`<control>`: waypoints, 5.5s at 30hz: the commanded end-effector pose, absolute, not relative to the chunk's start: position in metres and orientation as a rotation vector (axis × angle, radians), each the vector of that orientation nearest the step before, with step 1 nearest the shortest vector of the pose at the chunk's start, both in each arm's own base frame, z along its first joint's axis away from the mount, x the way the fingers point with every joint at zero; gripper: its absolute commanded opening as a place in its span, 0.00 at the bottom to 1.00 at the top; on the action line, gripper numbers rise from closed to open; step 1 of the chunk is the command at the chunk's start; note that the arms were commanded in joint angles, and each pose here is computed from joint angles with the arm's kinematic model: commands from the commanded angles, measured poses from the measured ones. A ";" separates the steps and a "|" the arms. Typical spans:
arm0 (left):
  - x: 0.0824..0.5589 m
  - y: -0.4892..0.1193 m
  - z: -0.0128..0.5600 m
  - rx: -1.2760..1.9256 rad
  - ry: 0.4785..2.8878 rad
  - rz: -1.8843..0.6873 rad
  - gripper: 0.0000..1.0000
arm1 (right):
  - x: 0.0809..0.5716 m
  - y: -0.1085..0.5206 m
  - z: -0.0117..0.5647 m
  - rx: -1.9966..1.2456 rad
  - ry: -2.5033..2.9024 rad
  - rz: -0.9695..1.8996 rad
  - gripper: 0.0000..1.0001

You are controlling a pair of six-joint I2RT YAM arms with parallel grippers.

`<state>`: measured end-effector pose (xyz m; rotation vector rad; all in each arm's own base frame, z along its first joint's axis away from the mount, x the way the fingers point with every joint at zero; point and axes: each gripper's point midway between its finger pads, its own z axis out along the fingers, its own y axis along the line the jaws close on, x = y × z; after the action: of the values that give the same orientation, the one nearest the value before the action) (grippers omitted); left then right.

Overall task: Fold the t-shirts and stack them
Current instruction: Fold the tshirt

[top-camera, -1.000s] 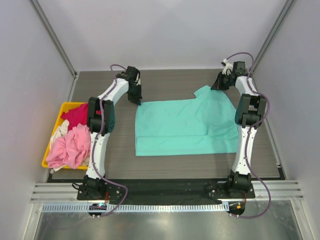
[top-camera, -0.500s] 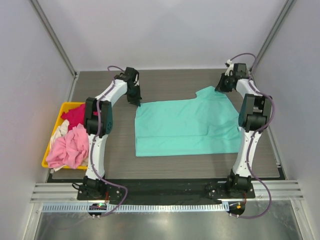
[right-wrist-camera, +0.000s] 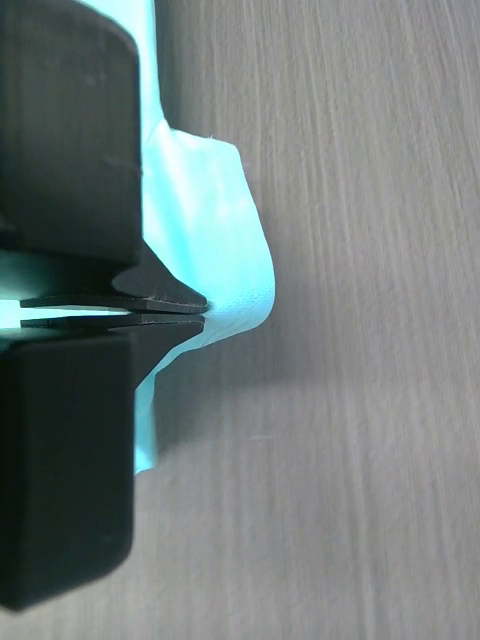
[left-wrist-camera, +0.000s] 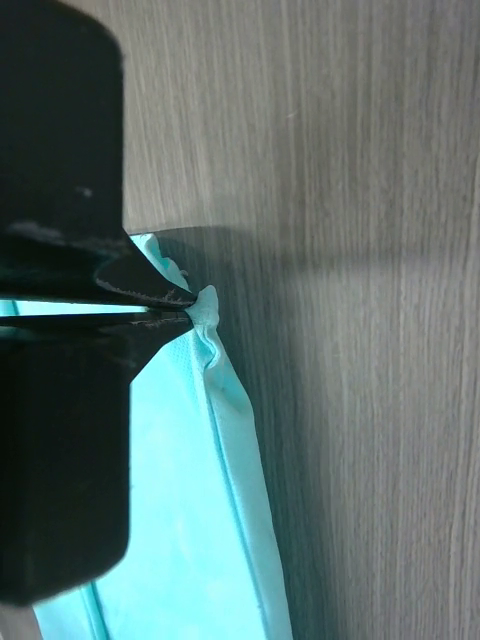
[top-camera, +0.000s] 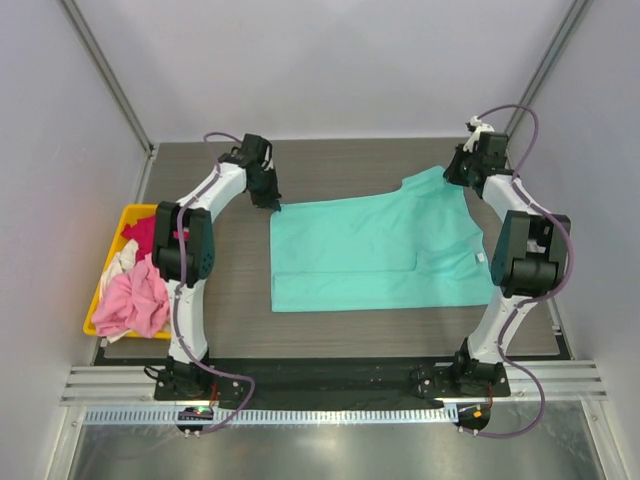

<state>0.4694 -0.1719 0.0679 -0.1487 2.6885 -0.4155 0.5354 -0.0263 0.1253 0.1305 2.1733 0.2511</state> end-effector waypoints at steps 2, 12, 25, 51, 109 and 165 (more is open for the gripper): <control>0.471 -0.176 0.101 -0.152 2.599 -0.483 0.00 | 0.523 -0.043 0.170 0.203 2.036 0.134 0.01; 0.450 -0.173 0.103 -0.171 2.586 -0.447 0.00 | 0.456 -0.039 0.134 0.440 2.088 0.167 0.01; 0.432 -0.170 0.092 -0.126 2.586 -0.427 0.00 | 0.400 -0.062 0.131 0.603 2.051 -0.002 0.01; 0.404 -0.181 0.077 -0.171 2.627 -0.362 0.00 | 0.345 -0.068 0.120 0.768 2.028 -0.055 0.01; 0.348 -0.189 0.079 -0.146 2.738 -0.131 0.51 | 0.309 -0.052 0.107 1.033 2.302 -0.215 0.43; 0.324 -0.179 0.044 -0.286 2.812 -0.163 0.00 | 0.282 -0.065 0.091 1.005 2.239 -0.294 0.01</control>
<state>0.3250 -0.1794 0.0397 -0.2769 2.8289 -0.1438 0.2899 -0.0564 0.0882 1.0090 2.2579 -0.2367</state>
